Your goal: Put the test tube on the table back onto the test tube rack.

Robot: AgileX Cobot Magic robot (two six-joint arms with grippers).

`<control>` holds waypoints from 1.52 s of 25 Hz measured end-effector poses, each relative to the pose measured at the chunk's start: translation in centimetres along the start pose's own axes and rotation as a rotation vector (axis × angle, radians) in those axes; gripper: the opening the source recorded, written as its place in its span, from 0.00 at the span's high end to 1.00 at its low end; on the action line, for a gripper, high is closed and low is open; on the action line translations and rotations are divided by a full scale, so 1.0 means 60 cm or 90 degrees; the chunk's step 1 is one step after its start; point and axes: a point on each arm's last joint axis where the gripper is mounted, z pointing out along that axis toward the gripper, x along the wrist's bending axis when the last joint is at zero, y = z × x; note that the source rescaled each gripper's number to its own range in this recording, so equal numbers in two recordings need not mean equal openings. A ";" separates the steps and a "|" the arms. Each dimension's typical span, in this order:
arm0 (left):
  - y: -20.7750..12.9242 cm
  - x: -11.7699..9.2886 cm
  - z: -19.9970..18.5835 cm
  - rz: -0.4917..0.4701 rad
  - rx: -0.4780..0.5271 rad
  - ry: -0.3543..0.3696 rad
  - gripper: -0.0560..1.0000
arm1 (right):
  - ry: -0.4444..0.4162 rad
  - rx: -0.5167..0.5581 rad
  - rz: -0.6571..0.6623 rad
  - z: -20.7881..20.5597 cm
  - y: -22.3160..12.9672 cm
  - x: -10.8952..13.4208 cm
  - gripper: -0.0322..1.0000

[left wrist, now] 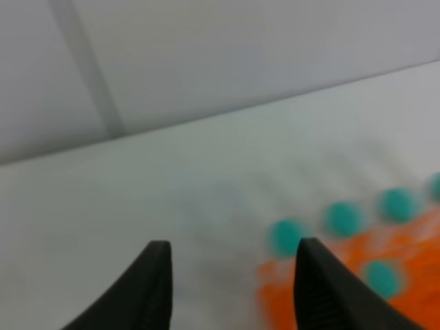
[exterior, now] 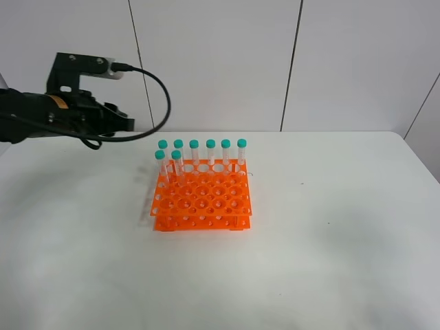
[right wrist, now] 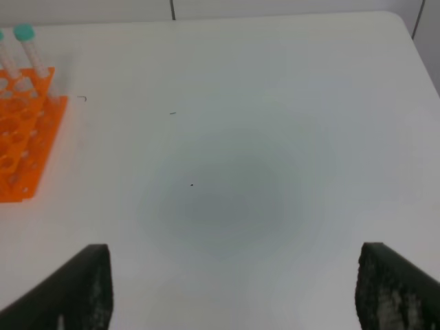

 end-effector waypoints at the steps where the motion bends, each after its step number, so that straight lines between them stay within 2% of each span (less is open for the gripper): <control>1: 0.001 0.019 -0.003 -0.006 0.005 0.018 0.48 | 0.000 0.000 0.000 0.000 0.000 0.000 0.09; 4: 0.000 0.074 -0.013 -0.029 0.023 0.072 0.48 | 0.000 0.000 0.000 0.000 0.000 0.000 0.09; 6: -0.004 0.099 -0.021 -0.026 0.044 0.092 0.48 | 0.000 0.000 0.000 0.000 0.000 0.000 0.09; 9: -0.018 0.117 -0.028 -0.008 0.107 0.088 0.48 | 0.000 0.000 0.000 0.000 0.000 0.000 0.09; 12: -0.034 0.114 -0.034 -0.001 0.179 0.061 0.48 | 0.000 0.000 0.000 0.000 0.000 0.000 0.09; 14: -0.046 0.108 -0.044 0.011 0.243 0.033 0.48 | 0.000 0.000 0.000 0.000 0.000 0.000 0.09; 19: -0.080 0.092 -0.097 0.060 0.471 -0.040 0.48 | 0.000 0.000 0.000 0.000 0.000 0.000 0.09; 22: -0.098 0.089 -0.126 0.080 0.605 -0.068 0.48 | 0.000 0.000 0.000 0.000 0.000 0.000 0.09; 25: -0.110 0.089 -0.147 0.089 0.704 -0.084 0.48 | 0.000 0.000 0.000 0.000 0.000 0.000 0.09; 26: -0.111 0.089 -0.150 0.083 0.717 -0.083 0.48 | 0.000 0.000 0.000 0.000 0.000 0.000 0.09; 28: -0.106 0.088 -0.156 0.024 0.715 -0.043 0.48 | 0.000 0.000 0.000 0.000 0.000 0.000 0.09; 31: -0.101 0.087 -0.163 -0.002 0.706 -0.022 0.48 | 0.000 0.000 0.000 0.000 0.000 0.000 0.09; 38: -0.078 0.091 -0.202 0.032 0.652 0.026 0.48 | 0.000 0.000 0.000 0.000 0.000 0.000 0.09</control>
